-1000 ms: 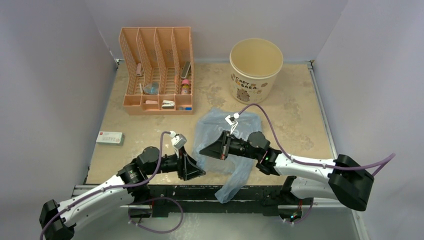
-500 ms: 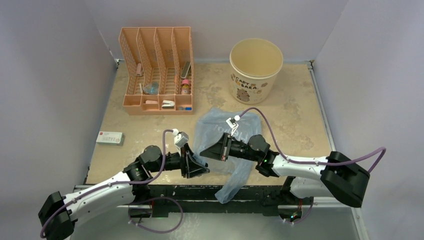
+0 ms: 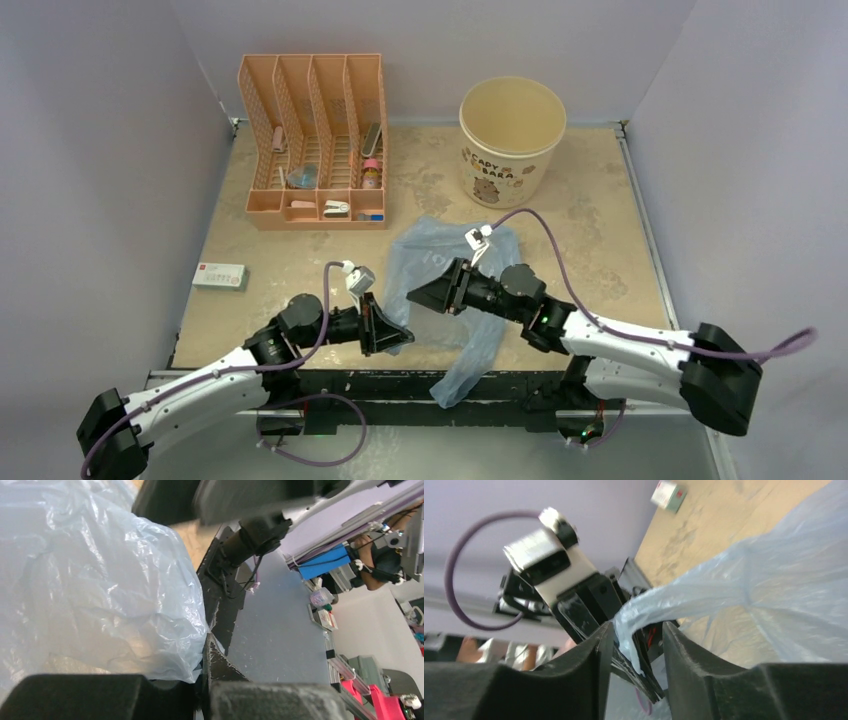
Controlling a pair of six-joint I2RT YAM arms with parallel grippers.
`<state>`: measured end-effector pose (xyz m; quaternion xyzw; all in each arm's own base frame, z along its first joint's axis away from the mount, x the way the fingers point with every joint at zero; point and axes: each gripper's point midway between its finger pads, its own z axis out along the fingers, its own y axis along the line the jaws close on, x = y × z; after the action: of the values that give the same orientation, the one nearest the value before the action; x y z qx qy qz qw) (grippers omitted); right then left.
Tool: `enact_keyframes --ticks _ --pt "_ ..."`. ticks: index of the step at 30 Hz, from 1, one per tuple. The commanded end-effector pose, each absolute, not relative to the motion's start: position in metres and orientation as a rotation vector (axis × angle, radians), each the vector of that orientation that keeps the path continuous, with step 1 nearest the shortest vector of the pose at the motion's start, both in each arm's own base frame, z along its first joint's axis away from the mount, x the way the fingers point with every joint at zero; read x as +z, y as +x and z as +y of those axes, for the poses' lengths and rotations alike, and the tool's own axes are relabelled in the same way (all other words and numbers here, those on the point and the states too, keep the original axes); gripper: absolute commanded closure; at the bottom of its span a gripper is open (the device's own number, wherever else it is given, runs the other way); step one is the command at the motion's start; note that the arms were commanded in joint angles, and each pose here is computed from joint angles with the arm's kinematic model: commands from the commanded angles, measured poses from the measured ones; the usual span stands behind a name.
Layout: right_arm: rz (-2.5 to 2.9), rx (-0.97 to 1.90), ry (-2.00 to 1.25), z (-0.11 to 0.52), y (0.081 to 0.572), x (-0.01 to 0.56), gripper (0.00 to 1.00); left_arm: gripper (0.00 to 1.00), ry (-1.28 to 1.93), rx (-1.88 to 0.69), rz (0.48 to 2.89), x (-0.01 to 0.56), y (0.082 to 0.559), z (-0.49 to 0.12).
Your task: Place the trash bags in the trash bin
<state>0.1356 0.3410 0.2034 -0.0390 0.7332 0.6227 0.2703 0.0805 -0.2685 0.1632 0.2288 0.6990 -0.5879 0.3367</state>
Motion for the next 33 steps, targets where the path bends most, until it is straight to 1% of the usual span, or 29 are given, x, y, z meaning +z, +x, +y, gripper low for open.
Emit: enact_keyframes --ticks 1,2,3,6,8,10,13,18,21,25,29,33 --pt "1.931 1.280 -0.009 0.307 0.183 0.218 0.47 1.00 0.536 -1.445 1.873 0.161 0.092 -0.263" --pt "1.930 1.190 0.026 0.294 0.192 0.215 0.41 1.00 0.534 -1.435 1.889 0.158 0.092 -0.262" --pt "1.927 1.104 0.062 0.281 0.200 0.213 0.33 1.00 0.533 -1.426 1.902 0.155 0.091 -0.261" --pt "1.898 0.844 0.217 0.232 0.226 0.205 0.15 1.00 0.546 -1.412 1.941 0.147 0.089 -0.259" --pt "1.868 0.736 0.296 0.206 0.239 0.201 0.08 1.00 0.560 -1.416 1.964 0.143 0.086 -0.259" --pt "1.850 0.703 0.344 0.191 0.246 0.199 0.06 1.00 0.574 -1.419 1.981 0.141 0.084 -0.260" --pt "1.887 0.757 0.330 0.194 0.241 0.193 0.04 1.00 0.576 -1.408 2.012 0.137 0.084 -0.260" --pt "2.137 0.972 0.233 0.229 0.198 0.156 0.05 1.00 0.582 -1.387 2.049 0.131 0.083 -0.257" --pt "2.313 1.125 0.070 0.245 0.155 0.125 0.13 1.00 0.588 -1.372 2.075 0.125 0.082 -0.256" --pt "2.429 1.268 0.047 0.247 0.113 0.104 0.21 1.00 0.595 -1.361 2.103 0.118 0.081 -0.255" --pt "2.497 1.250 0.066 0.236 0.094 0.090 0.23 1.00 0.588 -1.357 2.098 0.118 0.081 -0.254" --pt "2.542 1.132 0.099 0.225 0.097 0.080 0.23 1.00 0.579 -1.362 2.084 0.120 0.081 -0.253"
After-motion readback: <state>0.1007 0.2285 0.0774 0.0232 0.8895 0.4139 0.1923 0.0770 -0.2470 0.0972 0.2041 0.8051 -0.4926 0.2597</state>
